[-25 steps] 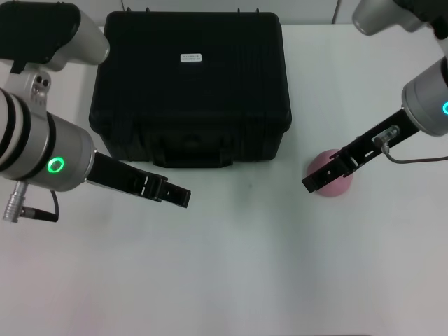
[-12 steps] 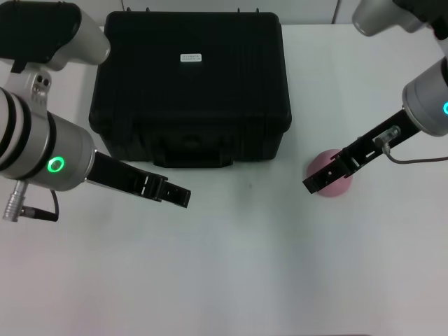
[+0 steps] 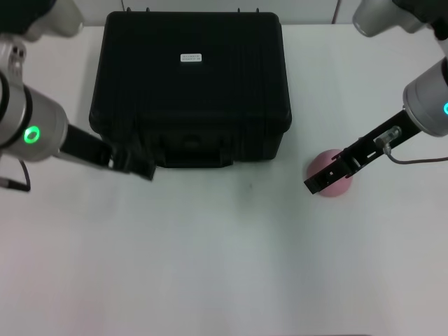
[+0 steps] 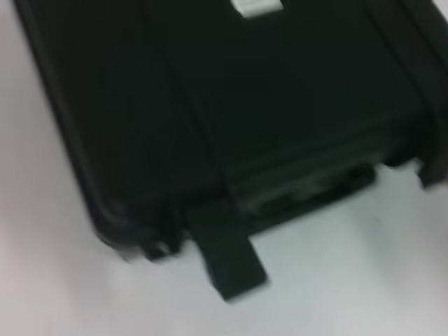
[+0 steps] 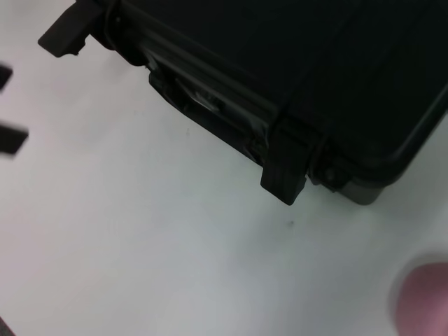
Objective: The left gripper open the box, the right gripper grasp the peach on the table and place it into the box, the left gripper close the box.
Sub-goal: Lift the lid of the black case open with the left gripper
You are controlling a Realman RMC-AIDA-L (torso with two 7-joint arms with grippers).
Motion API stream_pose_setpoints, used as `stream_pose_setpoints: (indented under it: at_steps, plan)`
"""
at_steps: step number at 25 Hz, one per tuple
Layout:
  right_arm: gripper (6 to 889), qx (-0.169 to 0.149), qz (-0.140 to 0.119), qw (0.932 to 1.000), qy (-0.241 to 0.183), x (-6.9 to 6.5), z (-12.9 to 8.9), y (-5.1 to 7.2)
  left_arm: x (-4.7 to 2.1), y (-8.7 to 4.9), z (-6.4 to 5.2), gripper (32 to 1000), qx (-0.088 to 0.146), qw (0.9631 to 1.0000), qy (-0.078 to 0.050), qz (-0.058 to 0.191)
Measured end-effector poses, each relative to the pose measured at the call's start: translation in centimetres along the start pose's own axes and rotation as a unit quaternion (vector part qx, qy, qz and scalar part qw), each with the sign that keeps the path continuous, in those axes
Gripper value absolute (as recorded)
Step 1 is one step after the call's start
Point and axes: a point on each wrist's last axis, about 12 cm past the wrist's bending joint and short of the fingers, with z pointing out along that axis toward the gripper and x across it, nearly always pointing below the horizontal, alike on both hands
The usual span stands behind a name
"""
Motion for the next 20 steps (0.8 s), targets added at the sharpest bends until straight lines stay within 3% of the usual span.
stream_pose_setpoints:
  at_steps: [3,7,11,17,20]
  plan:
    - [826,0.001,0.000,1.0000,0.000,0.0,0.0,0.0,-1.21,0.1,-0.2,878,-0.023,0.9997,-0.011,0.001]
    - [825,0.001,0.001,1.0000,0.000,0.0,0.0,-0.1,-2.20,0.6,0.2,881,-0.049,0.9987,-0.012,-0.007]
    - [824,0.001,0.001,1.0000,0.000,0.0,0.1,-0.1,-2.63,0.7,0.8,880,-0.050,0.9986,-0.009,-0.015]
    - [823,-0.001,0.002,1.0000,0.003,-0.1,0.2,-0.1,-3.86,0.7,1.0,881,-0.045,0.9987,-0.015,-0.020]
    - [822,-0.002,0.001,1.0000,0.004,-0.2,0.3,-0.1,-4.10,0.7,1.1,881,-0.045,0.9986,-0.019,-0.020]
